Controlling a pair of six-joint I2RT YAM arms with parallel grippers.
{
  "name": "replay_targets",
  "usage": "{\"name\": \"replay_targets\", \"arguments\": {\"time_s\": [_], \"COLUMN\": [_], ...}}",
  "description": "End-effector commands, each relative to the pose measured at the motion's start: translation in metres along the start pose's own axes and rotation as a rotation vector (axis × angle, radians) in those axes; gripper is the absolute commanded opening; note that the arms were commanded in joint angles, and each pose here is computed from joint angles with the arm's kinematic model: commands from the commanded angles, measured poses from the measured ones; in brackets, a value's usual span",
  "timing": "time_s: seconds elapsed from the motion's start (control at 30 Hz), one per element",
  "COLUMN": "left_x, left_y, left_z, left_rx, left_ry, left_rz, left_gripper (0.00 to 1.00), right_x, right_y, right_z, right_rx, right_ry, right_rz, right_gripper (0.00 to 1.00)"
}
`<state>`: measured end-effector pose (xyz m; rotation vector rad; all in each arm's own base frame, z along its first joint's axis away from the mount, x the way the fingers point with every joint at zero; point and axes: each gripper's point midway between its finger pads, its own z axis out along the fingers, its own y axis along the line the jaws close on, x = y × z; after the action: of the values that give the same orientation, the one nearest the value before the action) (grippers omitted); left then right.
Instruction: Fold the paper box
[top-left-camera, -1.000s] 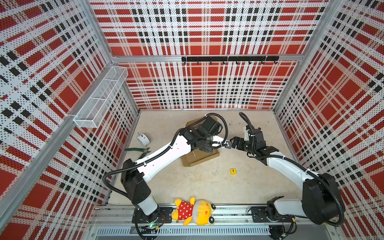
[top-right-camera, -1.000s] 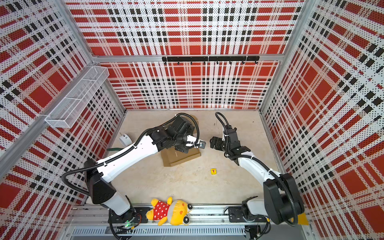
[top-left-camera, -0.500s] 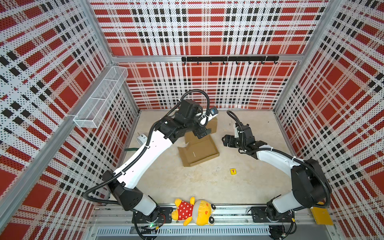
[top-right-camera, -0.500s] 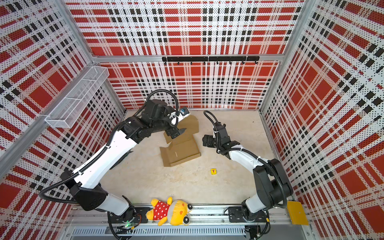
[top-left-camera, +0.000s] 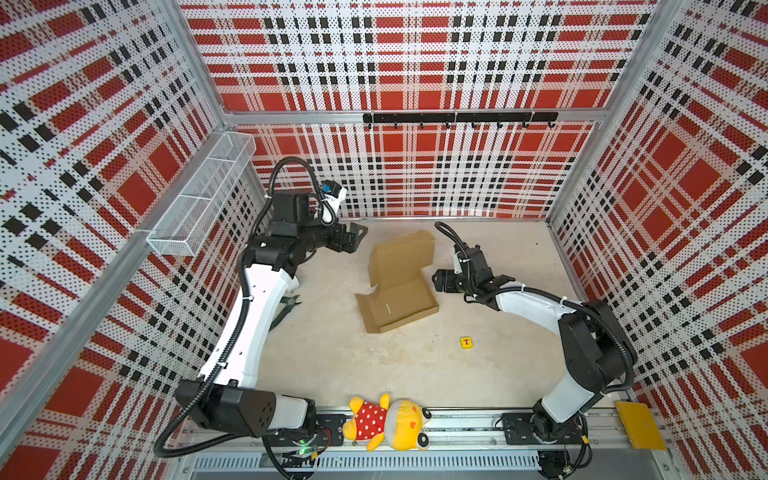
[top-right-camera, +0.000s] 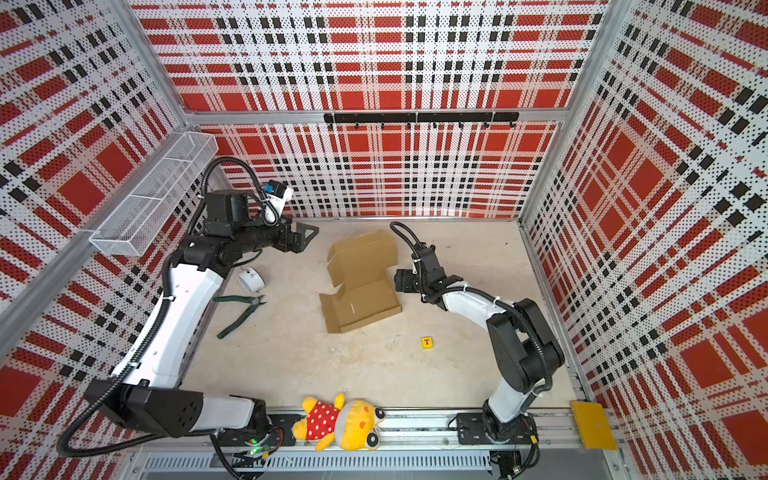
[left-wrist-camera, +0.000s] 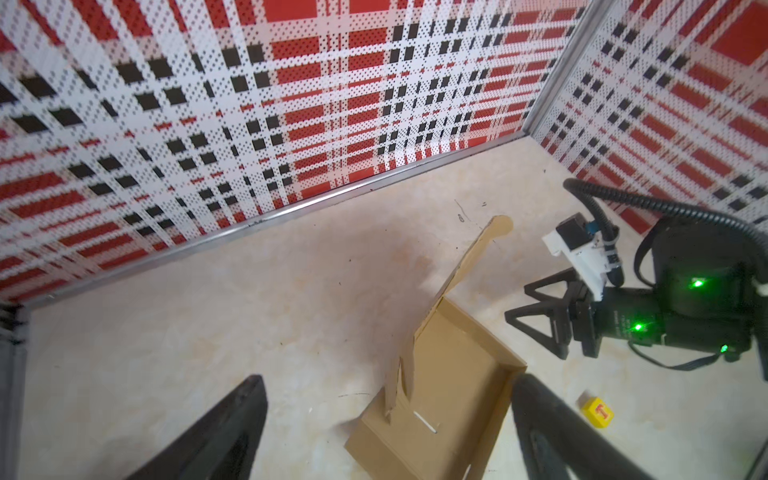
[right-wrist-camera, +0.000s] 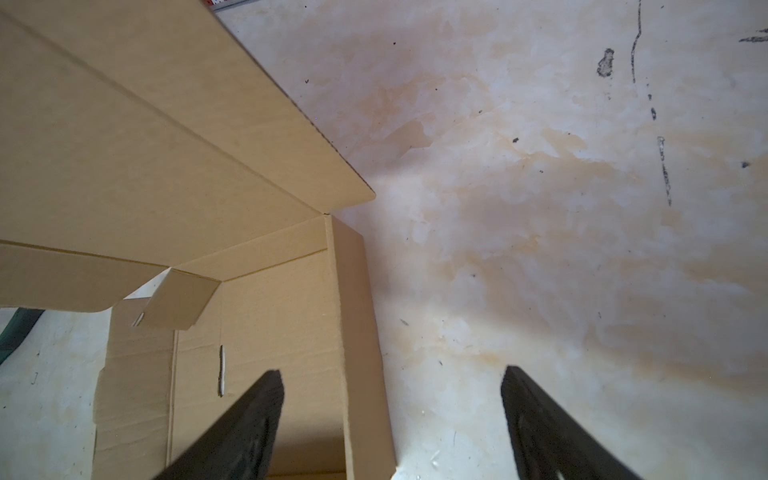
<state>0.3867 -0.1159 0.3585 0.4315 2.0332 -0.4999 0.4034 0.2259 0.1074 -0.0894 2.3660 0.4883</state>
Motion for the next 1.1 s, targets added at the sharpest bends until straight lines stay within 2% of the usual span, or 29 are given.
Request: {"name": "replay_targets", "arguments": {"time_s": [0.0, 0.13, 0.3, 0.5, 0.63, 0.73, 0.87, 1.07], "left_x": [0.000, 0.026, 0.058, 0.102, 0.128, 0.151, 0.174, 0.196], "left_y": [0.005, 0.036, 0.076, 0.106, 0.116, 0.123, 0.114, 0.100], "left_z": [-0.004, -0.001, 0.005, 0.012, 0.017, 0.021, 0.032, 0.046], "left_rx": [0.109, 0.092, 0.051, -0.072, -0.136, -0.196, -0.185, -0.188], "left_ry": [-0.071, -0.096, -0.167, -0.144, -0.115, -0.081, -0.038, 0.027], "left_rz": [-0.197, -0.359, -0.639, -0.777, -0.834, -0.905, -0.981, -1.017], "left_gripper": [0.93, 0.91, 0.88, 0.86, 0.84, 0.79, 0.72, 0.63], "right_x": [-0.013, -0.008, -0.004, -0.001, 0.005, 0.015, 0.020, 0.027], "right_y": [0.012, 0.023, 0.033, 0.036, 0.038, 0.037, 0.037, 0.037], "right_z": [0.008, 0.016, 0.026, 0.037, 0.040, 0.048, 0.053, 0.061], "right_rx": [-0.030, -0.023, -0.027, -0.007, 0.002, 0.009, 0.020, 0.031], "right_ry": [-0.042, -0.024, 0.003, 0.026, 0.032, 0.059, 0.075, 0.095], "right_rz": [-0.019, -0.069, -0.093, -0.127, -0.146, -0.146, -0.155, -0.158], "right_gripper": [0.84, 0.84, 0.84, 0.82, 0.76, 0.67, 0.58, 0.48]}}
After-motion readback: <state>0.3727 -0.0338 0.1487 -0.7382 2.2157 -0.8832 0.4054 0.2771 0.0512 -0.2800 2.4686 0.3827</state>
